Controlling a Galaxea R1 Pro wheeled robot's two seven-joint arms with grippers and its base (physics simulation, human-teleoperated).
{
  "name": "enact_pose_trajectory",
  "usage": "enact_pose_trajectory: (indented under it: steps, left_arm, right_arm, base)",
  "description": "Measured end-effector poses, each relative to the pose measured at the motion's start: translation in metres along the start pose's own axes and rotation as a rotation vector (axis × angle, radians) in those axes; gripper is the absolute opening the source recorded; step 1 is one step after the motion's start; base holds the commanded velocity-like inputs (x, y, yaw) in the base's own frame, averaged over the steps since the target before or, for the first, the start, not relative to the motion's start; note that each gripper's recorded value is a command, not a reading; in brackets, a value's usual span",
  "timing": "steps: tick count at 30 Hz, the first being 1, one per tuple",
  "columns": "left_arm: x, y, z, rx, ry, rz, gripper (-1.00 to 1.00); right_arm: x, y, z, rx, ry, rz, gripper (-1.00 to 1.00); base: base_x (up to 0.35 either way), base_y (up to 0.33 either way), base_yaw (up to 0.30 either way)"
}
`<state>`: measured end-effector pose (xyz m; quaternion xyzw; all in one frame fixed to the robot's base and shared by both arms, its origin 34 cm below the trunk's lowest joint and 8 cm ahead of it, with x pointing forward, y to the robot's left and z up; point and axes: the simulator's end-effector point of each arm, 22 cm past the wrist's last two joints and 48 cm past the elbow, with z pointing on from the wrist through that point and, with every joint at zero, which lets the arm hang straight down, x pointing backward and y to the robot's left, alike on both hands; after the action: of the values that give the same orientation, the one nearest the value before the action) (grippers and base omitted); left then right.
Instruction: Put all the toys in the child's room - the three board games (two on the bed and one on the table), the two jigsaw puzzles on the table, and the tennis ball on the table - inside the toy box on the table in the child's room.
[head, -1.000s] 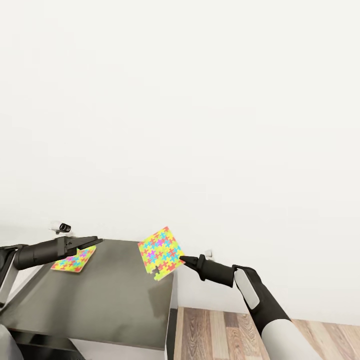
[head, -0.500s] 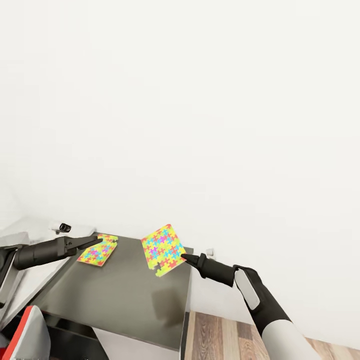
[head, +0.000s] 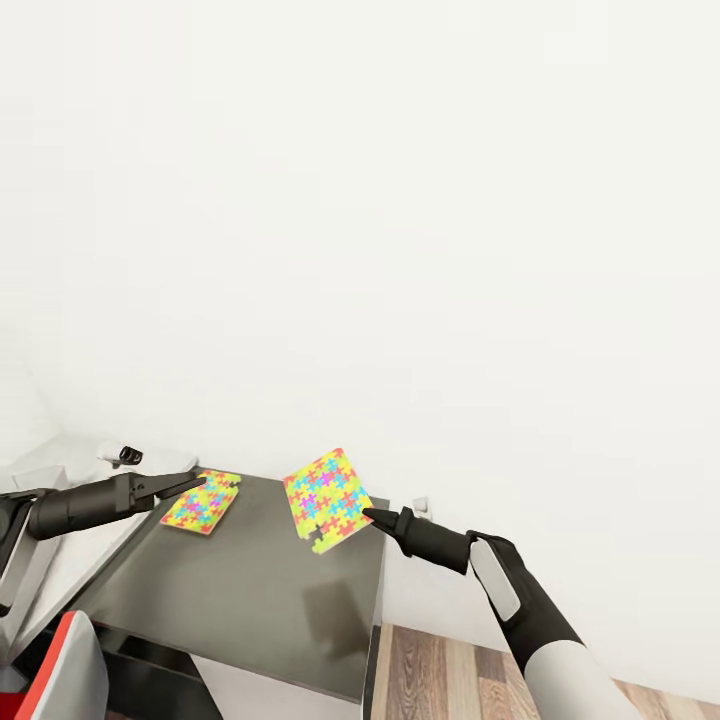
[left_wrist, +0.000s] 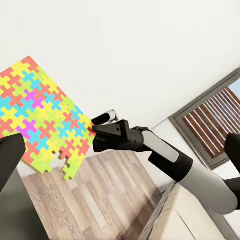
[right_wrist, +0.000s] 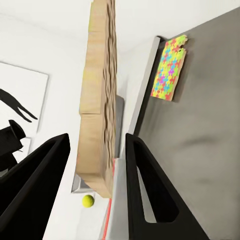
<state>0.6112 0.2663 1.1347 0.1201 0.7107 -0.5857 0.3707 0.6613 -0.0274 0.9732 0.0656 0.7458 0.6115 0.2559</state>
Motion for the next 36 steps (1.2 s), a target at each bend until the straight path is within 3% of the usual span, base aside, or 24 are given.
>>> enact_pose_trajectory:
  steps: [14, 36]
  left_arm:
    - [-0.007, -0.013, -0.002, -0.001, 0.001, 0.001, 1.00]
    - [-0.015, -0.034, -0.005, 0.007, -0.004, 0.022, 1.00]
  right_arm:
    - [-0.002, 0.014, -0.004, 0.000, -0.002, -0.002, -1.00]
    - [-0.005, 0.035, -0.009, -0.009, -0.007, -0.021, -1.00]
  base:
    - [0.000, 0.000, 0.017]
    - [0.000, 0.000, 0.235]
